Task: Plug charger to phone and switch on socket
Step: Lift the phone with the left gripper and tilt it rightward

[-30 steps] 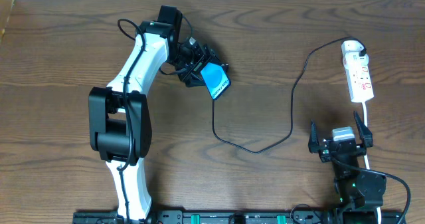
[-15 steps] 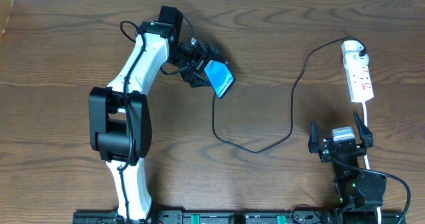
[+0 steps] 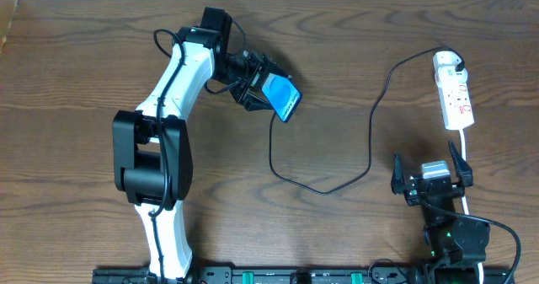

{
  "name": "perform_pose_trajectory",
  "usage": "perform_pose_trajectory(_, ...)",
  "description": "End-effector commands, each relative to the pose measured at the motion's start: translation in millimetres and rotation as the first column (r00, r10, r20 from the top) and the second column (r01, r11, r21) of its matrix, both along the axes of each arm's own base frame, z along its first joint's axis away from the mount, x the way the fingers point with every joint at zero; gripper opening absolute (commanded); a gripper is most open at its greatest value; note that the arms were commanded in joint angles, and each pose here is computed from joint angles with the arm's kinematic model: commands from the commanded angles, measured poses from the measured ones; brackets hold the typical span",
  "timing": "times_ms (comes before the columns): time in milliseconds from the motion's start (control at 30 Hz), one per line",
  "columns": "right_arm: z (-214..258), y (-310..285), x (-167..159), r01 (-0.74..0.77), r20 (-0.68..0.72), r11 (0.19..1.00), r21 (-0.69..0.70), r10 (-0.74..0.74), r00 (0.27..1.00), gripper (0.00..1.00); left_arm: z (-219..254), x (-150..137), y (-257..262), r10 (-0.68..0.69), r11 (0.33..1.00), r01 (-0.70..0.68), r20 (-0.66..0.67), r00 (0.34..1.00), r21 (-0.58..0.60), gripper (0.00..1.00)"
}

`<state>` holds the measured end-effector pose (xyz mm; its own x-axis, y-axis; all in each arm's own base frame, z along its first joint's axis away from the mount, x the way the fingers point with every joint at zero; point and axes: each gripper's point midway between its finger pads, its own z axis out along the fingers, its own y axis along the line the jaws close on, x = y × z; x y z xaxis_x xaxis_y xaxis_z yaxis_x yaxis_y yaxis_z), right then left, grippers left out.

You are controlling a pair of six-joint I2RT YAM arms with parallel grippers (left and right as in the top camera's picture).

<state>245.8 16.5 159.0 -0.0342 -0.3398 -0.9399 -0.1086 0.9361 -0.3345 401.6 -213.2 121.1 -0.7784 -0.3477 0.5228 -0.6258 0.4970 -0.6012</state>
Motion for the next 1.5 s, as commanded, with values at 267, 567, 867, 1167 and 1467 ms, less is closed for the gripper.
perform_pose_trajectory(267,-0.9,1.0,-0.2,-0.004,-0.001,1.000,0.010,0.004,1.000,0.99,20.5,-2.8,-5.3,0.038,0.998,-0.040,-0.046,0.998,-0.046,0.64)
perform_pose_trajectory(567,-0.9,1.0,-0.2,-0.004,-0.001,1.000,0.010,0.004,1.000,0.99,20.7,-2.8,-5.5,0.067,0.997,-0.071,-0.090,0.994,-0.043,0.64)
perform_pose_trajectory(867,-0.9,1.1,-0.2,-0.005,-0.001,1.000,0.010,0.005,1.000,0.99,32.4,-5.8,-12.6,0.067,0.990,-0.084,-0.145,0.987,-0.115,0.64)
perform_pose_trajectory(1167,-0.9,1.0,-0.2,-0.004,-0.001,1.000,0.010,0.004,1.000,0.99,32.4,-5.8,-12.6,0.102,0.987,-0.125,-0.203,0.974,-0.104,0.64)
perform_pose_trajectory(1467,-0.9,1.1,-0.2,-0.005,-0.001,1.000,0.010,0.005,1.000,0.99,32.3,-5.8,-12.5,0.135,0.982,-0.163,-0.259,0.956,-0.091,0.64)
